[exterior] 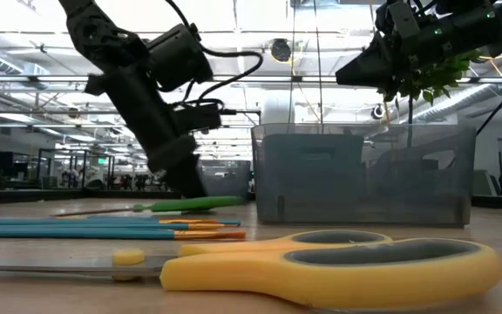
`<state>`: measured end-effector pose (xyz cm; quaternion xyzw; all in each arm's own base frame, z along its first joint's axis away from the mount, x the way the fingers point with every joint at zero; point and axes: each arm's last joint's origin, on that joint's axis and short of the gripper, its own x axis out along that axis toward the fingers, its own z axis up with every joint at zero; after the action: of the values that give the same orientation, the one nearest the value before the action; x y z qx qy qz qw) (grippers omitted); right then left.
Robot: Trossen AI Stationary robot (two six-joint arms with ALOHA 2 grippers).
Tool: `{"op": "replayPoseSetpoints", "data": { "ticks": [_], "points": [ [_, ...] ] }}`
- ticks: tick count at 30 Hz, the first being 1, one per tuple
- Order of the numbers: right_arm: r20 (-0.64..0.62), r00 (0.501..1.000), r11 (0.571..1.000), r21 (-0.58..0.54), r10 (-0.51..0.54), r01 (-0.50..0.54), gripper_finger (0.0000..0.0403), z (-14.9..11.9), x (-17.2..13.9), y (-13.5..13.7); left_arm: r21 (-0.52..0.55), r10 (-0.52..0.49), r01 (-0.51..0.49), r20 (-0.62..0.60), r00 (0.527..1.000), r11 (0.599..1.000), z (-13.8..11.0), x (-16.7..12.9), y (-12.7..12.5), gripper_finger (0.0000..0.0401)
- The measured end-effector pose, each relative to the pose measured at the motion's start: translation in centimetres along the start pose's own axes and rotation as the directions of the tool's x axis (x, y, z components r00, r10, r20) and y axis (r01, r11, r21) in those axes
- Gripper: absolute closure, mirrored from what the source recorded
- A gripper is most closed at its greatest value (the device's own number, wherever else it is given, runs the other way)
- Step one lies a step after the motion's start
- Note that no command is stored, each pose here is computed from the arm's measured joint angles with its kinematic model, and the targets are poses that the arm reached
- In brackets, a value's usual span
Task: Pick & Place Paint Supplies
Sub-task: Put the green scissors into the top black bin
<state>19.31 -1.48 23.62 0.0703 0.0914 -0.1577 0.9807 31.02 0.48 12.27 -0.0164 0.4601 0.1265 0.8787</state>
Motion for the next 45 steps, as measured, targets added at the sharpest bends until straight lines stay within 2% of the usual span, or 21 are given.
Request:
{"op": "replayPoseSetpoints", "data": {
  "ticks": [2, 6, 9, 12, 16, 18, 19, 22, 24, 28, 31, 36, 39, 45],
  "points": [
    [0.000, 1.000, 1.000, 0.000, 0.000, 0.000, 0.0326, 0.0, 0.0, 0.0, -0.010, 0.017, -0.017, 0.013, 1.000, 1.000, 0.3, -0.9, 0.7, 0.0390],
    [-0.002, 1.000, 1.000, 0.000, 0.000, 0.000, 0.0326, 0.0, 0.0, 0.0, -0.068, 0.042, -0.033, 0.131, 0.991, 0.997, 2.0, -3.7, 1.9, 0.0387],
    [0.000, 1.000, 1.000, 0.000, 0.000, 0.000, 0.0326, 0.0, 0.0, 0.0, -0.071, 0.071, -0.057, 0.212, 0.975, 0.996, 3.0, -5.8, 2.8, 0.0393],
    [0.002, 1.000, 1.000, 0.000, 0.000, 0.000, 0.0326, 0.0, 0.0, 0.0, -0.101, 0.145, -0.118, 0.330, 0.933, 0.988, 4.1, -8.2, 4.4, 0.0399],
    [0.004, 1.000, 1.000, 0.001, 0.001, -0.001, 0.0326, 0.0, 0.0, 0.0, -0.173, 0.256, -0.197, 0.451, 0.855, 0.965, 5.3, -10.6, 7.0, 0.0399],
    [0.004, 1.000, 1.000, 0.001, 0.001, -0.001, 0.0326, 0.0, 0.0, 0.0, -0.202, 0.279, -0.202, 0.501, 0.820, 0.958, 5.8, -11.5, 8.3, 0.0399],
    [0.004, 1.000, 1.000, 0.001, 0.001, -0.001, 0.0326, 0.0, 0.0, 0.0, -0.199, 0.264, -0.187, 0.503, 0.823, 0.962, 5.8, -11.6, 8.9, 0.0396],
    [0.002, 1.000, 1.000, 0.002, 0.002, -0.002, 0.0326, 0.0, 0.0, 0.0, -0.178, 0.140, -0.059, 0.486, 0.863, 0.982, 5.4, -11.2, 9.7, 0.0384],
    [0.002, 1.000, 1.000, 0.001, 0.002, -0.002, 0.0326, 0.0, 0.0, 0.0, -0.205, 0.062, 0.039, 0.461, 0.885, 0.978, 5.2, -10.4, 9.7, 0.0377],
    [0.004, 1.000, 1.000, 0.000, 0.003, -0.003, 0.0326, 0.0, 0.0, 0.0, -0.241, -0.011, 0.109, 0.377, 0.926, 0.964, 4.7, -7.8, 7.9, 0.0364],
    [0.005, 1.000, 1.000, -0.002, 0.003, -0.003, 0.0326, 0.1, 0.0, 0.0, -0.234, -0.002, 0.081, 0.319, 0.948, 0.969, 4.3, -5.7, 6.0, 0.0348],
    [0.005, 1.000, 1.000, -0.002, 0.003, -0.003, 0.0326, 0.1, 0.0, 0.0, -0.283, 0.139, -0.078, 0.202, 0.969, 0.956, 3.0, -3.0, 4.1, 0.0311],
    [0.005, 1.000, 1.000, -0.002, 0.003, -0.003, 0.0326, 0.1, 0.0, 0.0, -0.286, 0.131, -0.080, 0.162, 0.978, 0.955, 2.4, -2.1, 3.4, 0.0290],
    [0.006, 1.000, 1.000, -0.002, 0.004, -0.004, 0.0326, 0.1, 0.0, 0.0, -0.239, 0.035, -0.009, 0.106, 0.994, 0.971, 1.5, -0.3, 2.1, 0.0273]
  ]
}}
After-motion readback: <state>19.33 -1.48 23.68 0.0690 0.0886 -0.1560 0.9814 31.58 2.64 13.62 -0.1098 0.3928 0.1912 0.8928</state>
